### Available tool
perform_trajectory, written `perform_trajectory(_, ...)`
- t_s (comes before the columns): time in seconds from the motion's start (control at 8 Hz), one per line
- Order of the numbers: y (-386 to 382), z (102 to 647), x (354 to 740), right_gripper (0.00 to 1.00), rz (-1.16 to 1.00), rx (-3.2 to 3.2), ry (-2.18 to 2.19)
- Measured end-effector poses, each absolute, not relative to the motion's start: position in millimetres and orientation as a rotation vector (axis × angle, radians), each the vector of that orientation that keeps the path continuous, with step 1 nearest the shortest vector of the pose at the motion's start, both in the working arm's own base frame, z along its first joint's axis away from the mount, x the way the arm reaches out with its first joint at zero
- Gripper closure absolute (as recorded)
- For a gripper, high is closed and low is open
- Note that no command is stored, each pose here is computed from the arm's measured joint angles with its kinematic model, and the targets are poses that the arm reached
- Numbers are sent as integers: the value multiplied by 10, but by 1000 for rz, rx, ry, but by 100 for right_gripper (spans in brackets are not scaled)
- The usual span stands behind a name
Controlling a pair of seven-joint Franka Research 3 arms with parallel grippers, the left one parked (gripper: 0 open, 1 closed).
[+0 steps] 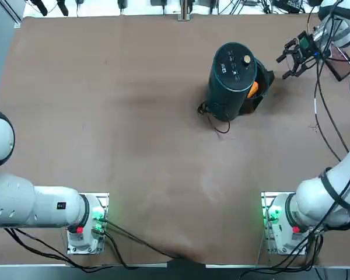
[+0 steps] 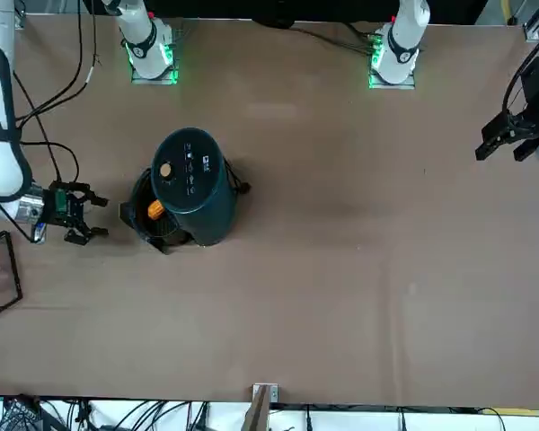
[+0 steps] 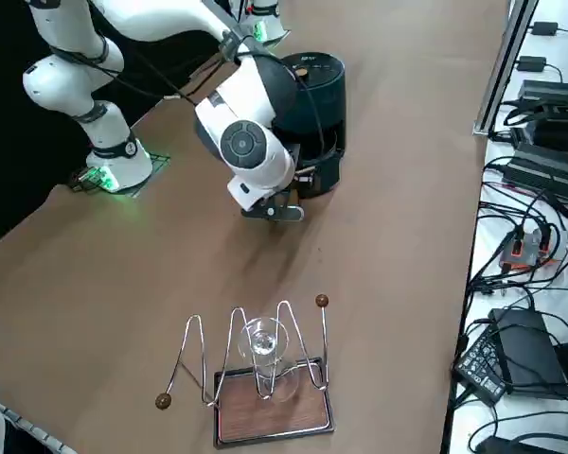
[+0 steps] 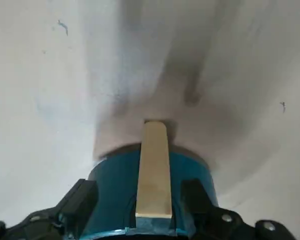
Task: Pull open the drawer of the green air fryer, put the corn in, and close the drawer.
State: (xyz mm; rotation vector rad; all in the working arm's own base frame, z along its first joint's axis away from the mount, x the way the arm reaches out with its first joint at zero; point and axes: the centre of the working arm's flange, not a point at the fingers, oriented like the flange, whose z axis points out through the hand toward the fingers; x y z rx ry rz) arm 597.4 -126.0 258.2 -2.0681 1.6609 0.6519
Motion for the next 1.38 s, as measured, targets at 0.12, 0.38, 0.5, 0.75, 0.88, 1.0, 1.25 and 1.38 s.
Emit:
perform_trajectory(0.12,-1205,2556,5969,0,658,-2073,1656)
perform_trajectory(0.38,-1063,2495,5964,0,659,-2093,1648)
perform_trajectory(0.5,-966,2447,5963,0,647,-2108,1647)
perform_trajectory(0.75,-828,2346,5929,0,639,-2129,1649)
perform_trajectory(0.88,-793,2313,5915,0,634,-2135,1652)
perform_trajectory(1.0,-767,2278,5901,1,626,-2140,1657)
perform_trajectory(1.25,-722,2226,5871,4,623,-2147,1661)
perform_trajectory(1.38,-714,2219,5864,17,624,-2148,1661)
